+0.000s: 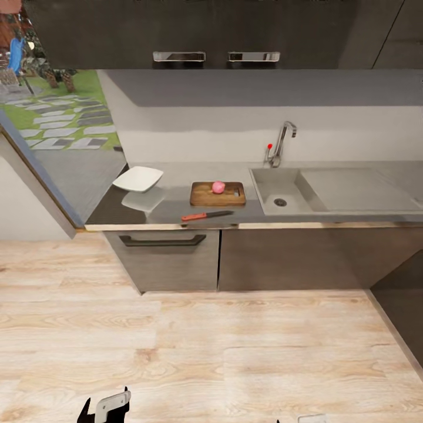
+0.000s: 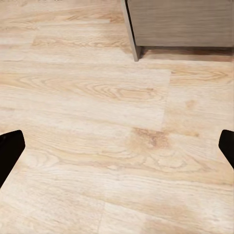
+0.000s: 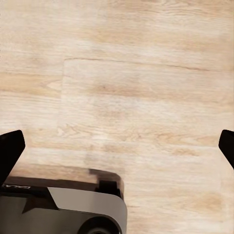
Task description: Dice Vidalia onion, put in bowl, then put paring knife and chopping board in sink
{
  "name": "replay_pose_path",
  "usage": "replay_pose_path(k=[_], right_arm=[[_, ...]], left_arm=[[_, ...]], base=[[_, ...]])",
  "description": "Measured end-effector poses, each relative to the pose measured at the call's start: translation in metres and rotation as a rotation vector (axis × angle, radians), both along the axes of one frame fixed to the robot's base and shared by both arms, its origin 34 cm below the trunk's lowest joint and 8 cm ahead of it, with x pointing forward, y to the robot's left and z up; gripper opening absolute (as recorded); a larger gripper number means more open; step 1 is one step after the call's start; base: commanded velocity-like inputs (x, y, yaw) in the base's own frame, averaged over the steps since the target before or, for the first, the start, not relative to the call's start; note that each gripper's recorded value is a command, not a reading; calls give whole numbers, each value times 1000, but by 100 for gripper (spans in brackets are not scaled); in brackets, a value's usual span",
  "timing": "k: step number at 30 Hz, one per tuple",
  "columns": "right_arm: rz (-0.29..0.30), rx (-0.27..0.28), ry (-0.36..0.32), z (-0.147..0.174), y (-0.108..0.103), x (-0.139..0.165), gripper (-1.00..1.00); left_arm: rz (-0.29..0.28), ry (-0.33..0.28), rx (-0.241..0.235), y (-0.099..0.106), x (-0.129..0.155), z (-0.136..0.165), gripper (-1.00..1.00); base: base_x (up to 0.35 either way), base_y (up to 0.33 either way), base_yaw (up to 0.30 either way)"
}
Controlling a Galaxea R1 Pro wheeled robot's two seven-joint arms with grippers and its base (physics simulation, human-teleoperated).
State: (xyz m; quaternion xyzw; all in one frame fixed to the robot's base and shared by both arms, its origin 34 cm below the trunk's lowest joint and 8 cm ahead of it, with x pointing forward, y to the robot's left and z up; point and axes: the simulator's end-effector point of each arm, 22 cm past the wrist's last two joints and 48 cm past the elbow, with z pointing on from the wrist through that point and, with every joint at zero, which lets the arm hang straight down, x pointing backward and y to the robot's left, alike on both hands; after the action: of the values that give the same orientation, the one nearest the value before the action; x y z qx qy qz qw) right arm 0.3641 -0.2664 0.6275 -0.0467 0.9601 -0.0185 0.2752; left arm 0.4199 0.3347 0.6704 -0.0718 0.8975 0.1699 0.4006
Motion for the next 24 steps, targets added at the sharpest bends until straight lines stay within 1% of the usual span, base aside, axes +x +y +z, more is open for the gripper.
replay_pose_path(k=[24], right_arm=[[0,1,-35,9,0,13,100]], left_arm=[[0,-33,0,0,11,11,100]], base=[[0,0,0]])
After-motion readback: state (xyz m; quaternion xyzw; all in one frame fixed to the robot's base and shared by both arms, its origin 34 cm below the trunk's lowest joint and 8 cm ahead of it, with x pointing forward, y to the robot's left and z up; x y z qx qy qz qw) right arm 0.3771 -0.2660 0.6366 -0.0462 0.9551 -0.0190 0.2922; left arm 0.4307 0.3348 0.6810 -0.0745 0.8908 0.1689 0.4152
